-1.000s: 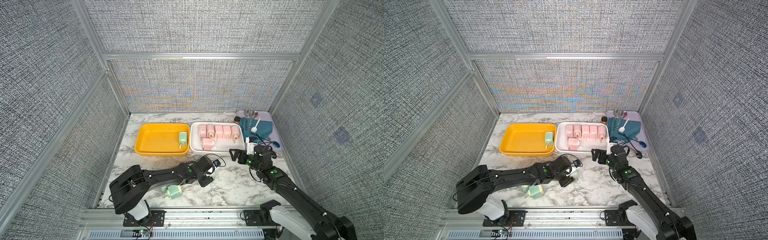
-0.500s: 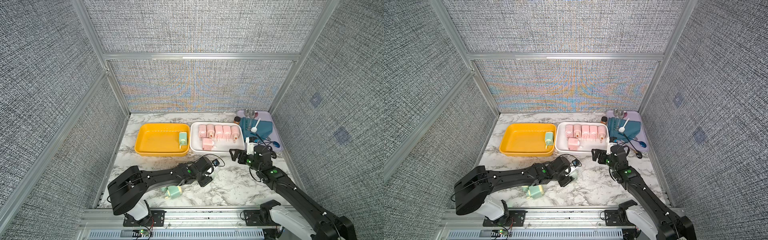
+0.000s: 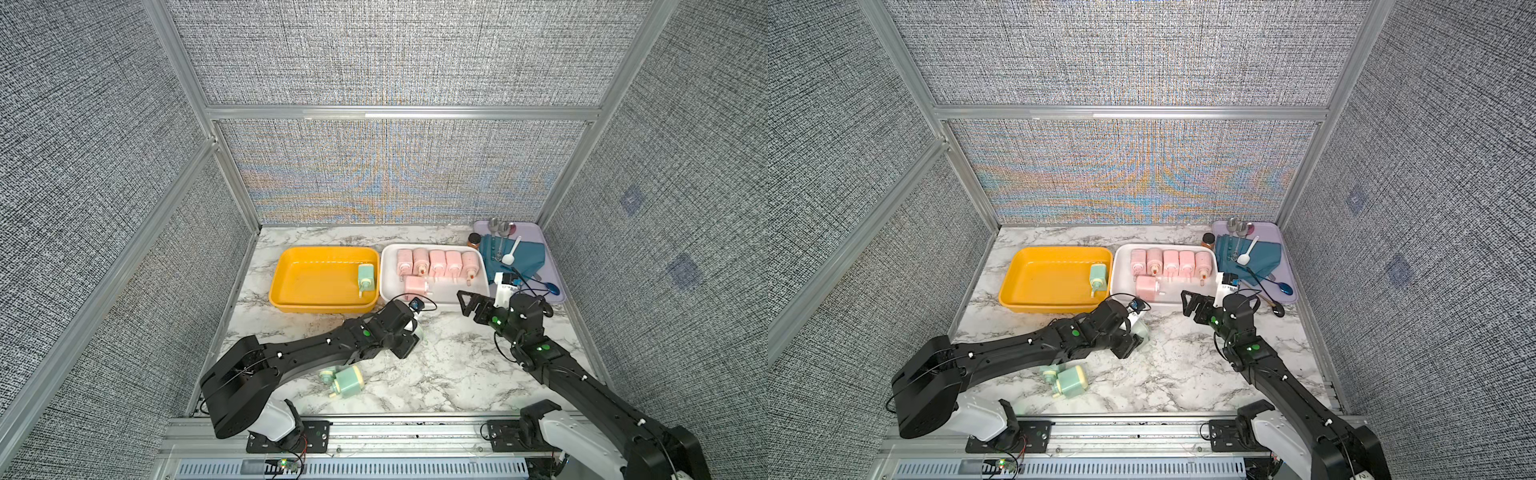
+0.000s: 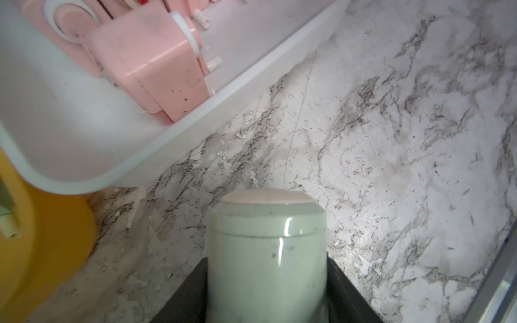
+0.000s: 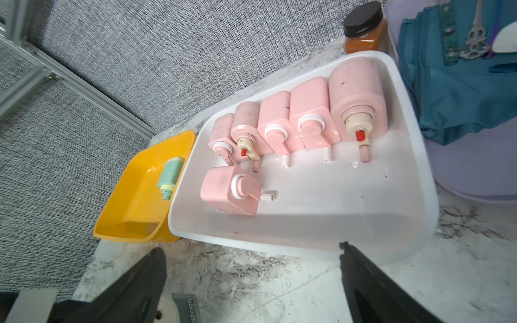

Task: Place the pencil sharpeners by color into the storage box
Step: Pick up the pencil sharpener from the center of the board, then place the pencil sharpener in the storage box.

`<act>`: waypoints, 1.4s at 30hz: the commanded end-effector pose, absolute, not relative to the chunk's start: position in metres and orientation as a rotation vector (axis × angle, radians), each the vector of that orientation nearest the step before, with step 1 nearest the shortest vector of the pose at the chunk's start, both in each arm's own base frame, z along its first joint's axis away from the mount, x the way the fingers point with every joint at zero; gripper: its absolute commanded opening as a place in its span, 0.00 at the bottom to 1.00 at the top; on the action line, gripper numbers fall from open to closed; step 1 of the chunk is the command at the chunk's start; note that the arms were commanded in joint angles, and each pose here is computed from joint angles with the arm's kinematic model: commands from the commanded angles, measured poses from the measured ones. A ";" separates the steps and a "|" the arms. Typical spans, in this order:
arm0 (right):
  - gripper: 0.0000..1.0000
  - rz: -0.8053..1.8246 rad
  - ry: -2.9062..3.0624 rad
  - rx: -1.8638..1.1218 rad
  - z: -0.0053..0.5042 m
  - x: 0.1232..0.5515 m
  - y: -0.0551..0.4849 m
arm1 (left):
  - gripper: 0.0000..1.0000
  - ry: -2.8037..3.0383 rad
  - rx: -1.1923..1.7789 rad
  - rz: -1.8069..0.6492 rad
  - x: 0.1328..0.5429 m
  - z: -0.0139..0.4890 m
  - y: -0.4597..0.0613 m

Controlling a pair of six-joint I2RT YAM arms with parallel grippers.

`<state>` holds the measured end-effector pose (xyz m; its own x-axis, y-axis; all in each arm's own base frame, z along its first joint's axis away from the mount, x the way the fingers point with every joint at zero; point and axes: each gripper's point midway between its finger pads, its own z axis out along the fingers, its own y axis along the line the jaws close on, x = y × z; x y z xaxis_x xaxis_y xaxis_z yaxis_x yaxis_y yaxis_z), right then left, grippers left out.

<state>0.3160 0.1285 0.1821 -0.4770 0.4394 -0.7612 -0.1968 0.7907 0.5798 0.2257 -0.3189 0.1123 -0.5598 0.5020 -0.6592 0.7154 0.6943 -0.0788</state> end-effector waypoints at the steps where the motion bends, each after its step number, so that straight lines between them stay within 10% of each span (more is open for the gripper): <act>1: 0.99 0.869 1.744 0.139 0.225 0.318 0.138 | 0.00 2.290 0.788 -0.439 0.238 0.135 -0.311; 42: 0.99 0.712 1.622 -0.254 0.262 0.312 0.194 | 0.00 2.405 0.029 -0.119 0.379 0.184 -0.151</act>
